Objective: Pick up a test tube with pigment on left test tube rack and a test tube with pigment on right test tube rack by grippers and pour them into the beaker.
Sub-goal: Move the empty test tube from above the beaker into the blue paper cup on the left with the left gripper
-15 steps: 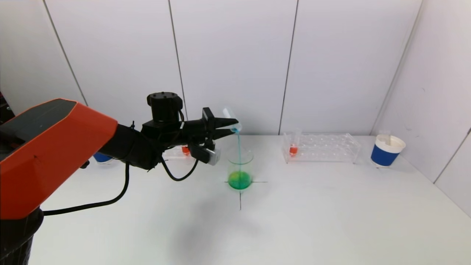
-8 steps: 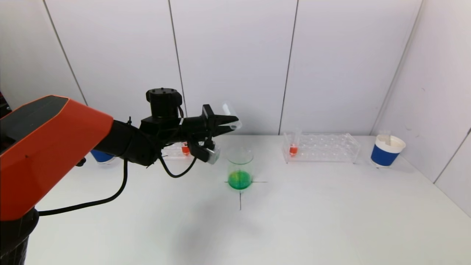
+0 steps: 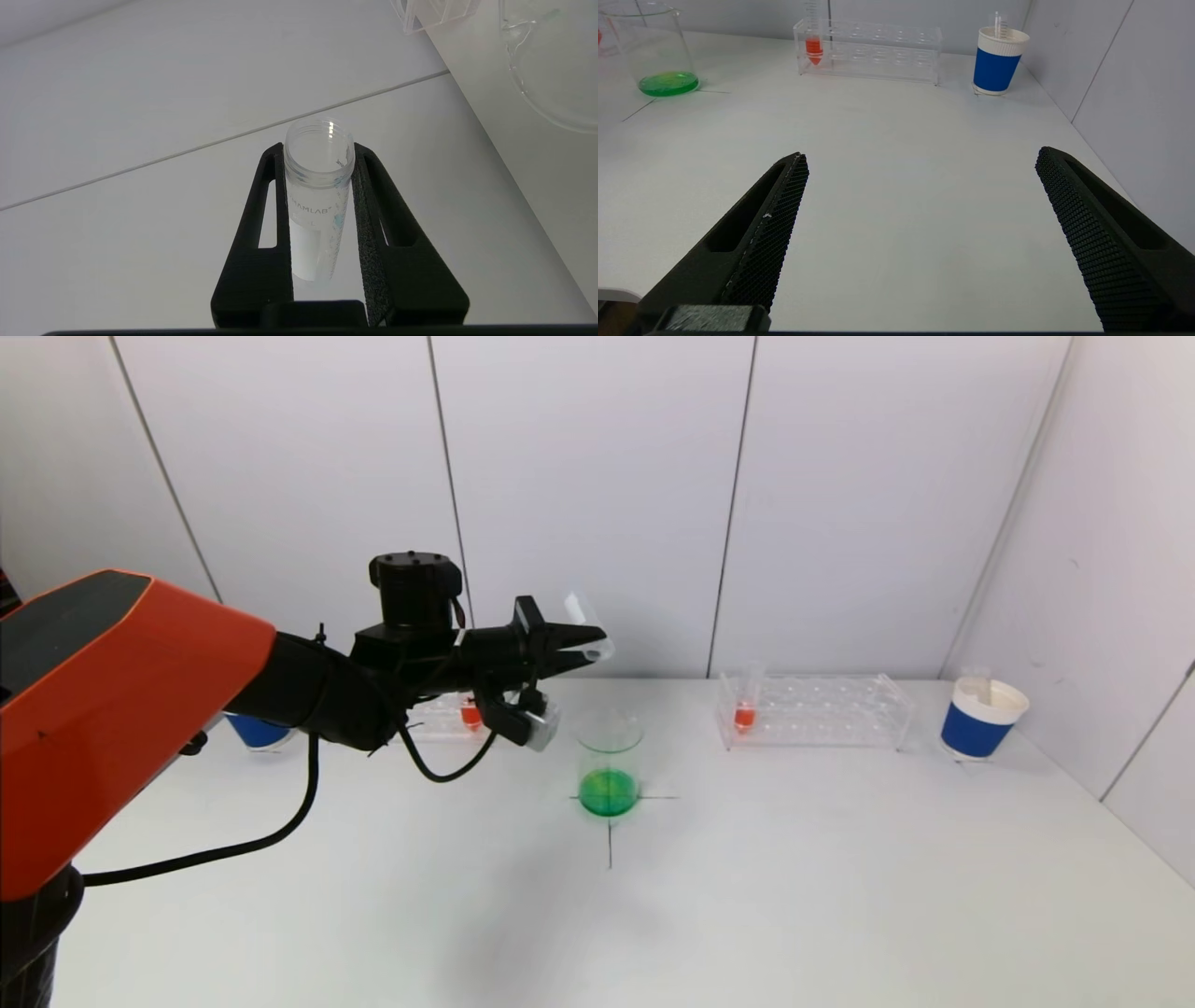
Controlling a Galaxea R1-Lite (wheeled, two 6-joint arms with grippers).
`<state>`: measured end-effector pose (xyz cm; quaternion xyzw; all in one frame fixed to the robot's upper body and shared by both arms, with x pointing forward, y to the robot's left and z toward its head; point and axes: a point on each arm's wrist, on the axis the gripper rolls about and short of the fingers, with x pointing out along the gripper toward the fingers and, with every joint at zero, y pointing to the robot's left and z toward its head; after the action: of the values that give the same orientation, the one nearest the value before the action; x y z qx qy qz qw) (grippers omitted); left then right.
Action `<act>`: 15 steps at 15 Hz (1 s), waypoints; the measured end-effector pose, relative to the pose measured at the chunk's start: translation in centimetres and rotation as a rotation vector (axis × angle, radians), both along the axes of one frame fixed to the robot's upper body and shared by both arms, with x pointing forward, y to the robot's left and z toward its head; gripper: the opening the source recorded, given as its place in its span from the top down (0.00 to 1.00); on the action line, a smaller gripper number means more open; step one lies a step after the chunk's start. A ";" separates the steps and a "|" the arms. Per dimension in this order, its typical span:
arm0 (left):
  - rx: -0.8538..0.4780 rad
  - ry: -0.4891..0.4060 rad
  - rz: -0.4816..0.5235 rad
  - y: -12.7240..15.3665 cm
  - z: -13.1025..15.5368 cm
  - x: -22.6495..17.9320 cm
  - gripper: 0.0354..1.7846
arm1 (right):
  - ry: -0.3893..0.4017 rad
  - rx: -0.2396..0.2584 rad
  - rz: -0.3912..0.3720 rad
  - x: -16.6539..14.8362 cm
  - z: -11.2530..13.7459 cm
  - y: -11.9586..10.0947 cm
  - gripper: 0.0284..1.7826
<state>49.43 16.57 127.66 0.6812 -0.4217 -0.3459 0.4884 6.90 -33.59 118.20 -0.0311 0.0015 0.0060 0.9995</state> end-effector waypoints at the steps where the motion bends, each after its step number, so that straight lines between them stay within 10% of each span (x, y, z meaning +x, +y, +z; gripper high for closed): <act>1: 0.001 0.003 0.001 0.0 0.0 0.0 0.78 | 0.000 0.000 0.000 0.0 0.0 0.0 0.01; 15: -0.180 0.292 0.002 -0.5 -0.1 -0.7 0.78 | 0.000 0.000 0.000 0.0 0.0 0.0 0.01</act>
<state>48.71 16.05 127.52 0.5775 -0.3751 -0.4014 0.6039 6.90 -33.59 118.20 -0.0311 0.0015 0.0060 0.9995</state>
